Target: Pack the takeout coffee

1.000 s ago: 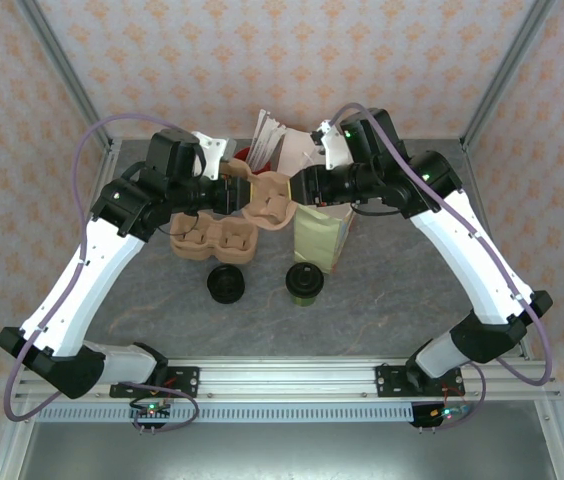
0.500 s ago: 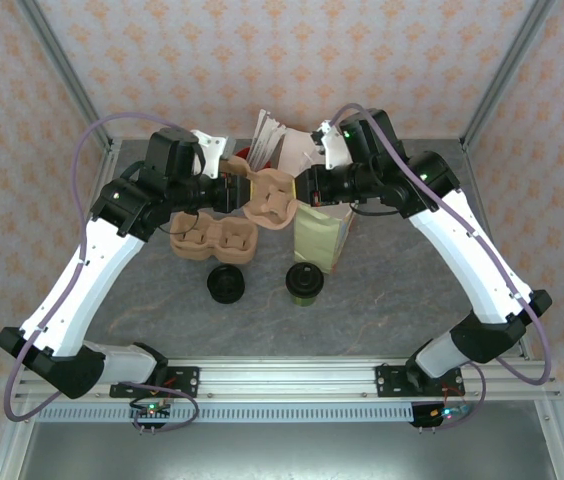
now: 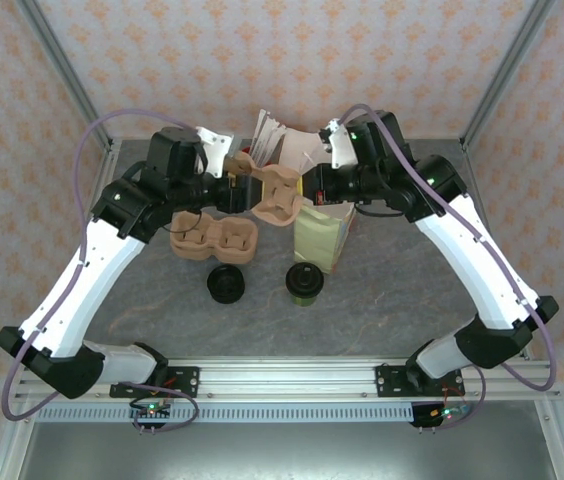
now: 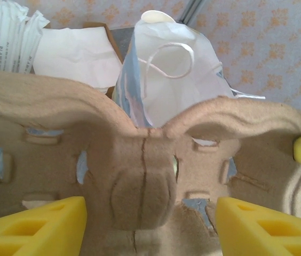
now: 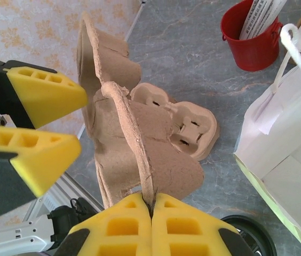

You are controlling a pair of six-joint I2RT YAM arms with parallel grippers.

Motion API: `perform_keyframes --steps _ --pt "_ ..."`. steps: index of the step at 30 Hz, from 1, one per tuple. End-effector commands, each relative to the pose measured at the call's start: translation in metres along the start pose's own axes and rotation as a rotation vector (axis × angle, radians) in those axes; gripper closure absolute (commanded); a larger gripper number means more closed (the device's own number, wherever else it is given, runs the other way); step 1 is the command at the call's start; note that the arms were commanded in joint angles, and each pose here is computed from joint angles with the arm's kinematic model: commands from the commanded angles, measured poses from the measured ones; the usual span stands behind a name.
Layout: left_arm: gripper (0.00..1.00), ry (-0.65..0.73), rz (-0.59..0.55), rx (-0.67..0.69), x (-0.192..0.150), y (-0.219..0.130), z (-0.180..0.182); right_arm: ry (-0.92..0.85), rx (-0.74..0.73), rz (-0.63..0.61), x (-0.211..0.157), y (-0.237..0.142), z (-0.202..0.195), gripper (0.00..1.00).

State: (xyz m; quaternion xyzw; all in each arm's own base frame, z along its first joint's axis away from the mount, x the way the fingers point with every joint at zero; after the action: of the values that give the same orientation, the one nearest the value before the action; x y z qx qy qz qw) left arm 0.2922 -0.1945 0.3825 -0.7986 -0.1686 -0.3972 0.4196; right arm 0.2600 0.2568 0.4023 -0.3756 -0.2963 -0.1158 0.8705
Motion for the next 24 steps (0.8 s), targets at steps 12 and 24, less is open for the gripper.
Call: perform_keyframes --steps 12,24 --pt "0.38 0.169 -0.054 0.127 0.009 0.019 0.003 0.007 0.018 -0.062 0.005 -0.017 0.005 1.0" --pt "0.48 0.184 -0.032 0.127 0.011 0.024 0.002 -0.003 0.013 -0.062 0.003 -0.021 0.004 1.0"
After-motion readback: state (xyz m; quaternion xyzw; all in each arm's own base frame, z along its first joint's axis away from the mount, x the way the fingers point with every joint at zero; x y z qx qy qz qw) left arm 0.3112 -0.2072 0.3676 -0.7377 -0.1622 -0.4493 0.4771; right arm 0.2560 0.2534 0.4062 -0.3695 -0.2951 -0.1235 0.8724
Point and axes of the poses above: each hand's point on the last joint's axis, 136 mm out from that joint toward the fingers, its own y axis out along the fingers, its own z axis along the line the jaws close on, x = y × z, the point moved 2 cm from there along -y, back along the fingers, and after that the axes turned 2 degrees about y, right-handed, at the moved point
